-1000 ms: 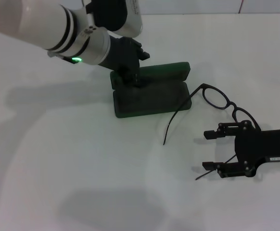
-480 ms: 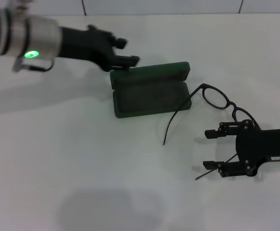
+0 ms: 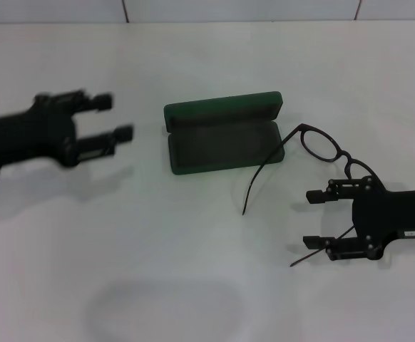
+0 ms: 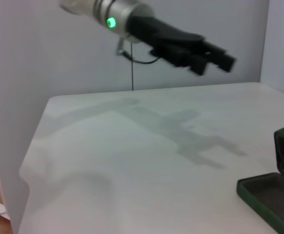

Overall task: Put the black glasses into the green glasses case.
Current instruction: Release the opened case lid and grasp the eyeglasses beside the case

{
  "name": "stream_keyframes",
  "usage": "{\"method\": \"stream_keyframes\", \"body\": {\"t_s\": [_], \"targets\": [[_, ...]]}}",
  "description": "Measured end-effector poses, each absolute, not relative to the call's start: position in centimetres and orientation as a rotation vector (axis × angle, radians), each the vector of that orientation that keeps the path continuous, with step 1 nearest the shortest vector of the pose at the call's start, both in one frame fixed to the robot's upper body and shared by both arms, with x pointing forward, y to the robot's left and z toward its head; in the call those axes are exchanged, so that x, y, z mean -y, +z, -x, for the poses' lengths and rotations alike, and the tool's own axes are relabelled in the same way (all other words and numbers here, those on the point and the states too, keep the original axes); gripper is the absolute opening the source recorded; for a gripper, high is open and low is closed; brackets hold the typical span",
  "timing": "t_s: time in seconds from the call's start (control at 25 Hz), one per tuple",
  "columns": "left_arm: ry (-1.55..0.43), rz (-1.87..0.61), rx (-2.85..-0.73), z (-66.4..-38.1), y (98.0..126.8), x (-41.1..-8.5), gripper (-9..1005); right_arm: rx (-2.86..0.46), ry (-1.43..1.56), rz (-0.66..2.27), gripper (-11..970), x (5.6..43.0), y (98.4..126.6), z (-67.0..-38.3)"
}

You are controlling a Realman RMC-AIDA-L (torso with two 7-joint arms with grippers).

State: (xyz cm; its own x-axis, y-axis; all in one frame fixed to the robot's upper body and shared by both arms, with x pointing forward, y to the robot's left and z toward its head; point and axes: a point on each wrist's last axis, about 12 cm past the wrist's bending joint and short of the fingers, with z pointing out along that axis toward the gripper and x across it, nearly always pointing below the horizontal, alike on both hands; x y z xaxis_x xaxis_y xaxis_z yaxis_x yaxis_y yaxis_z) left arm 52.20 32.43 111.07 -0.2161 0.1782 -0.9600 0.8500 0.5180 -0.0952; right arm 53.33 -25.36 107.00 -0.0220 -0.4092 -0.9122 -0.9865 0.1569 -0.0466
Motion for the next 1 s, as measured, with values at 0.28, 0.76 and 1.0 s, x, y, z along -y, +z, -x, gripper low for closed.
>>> {"method": "stream_keyframes", "body": {"t_s": [0.28,0.76,1.0], "targets": [[-0.796,-0.911,-1.782,-47.7,108.4,-34.2,708,-1.592,0.845,1.36,696,25.9,106.7,-52.9],[-0.785,-1.01,-1.729,-42.3,105.6,-33.8,889,-1.587,0.843,1.319,695,26.2,106.8,-52.8],[-0.806,-1.011,-1.715,-42.1,105.7,-33.8,881,-1.583,0.848,1.269,694,26.4,107.3,-53.1]]}}
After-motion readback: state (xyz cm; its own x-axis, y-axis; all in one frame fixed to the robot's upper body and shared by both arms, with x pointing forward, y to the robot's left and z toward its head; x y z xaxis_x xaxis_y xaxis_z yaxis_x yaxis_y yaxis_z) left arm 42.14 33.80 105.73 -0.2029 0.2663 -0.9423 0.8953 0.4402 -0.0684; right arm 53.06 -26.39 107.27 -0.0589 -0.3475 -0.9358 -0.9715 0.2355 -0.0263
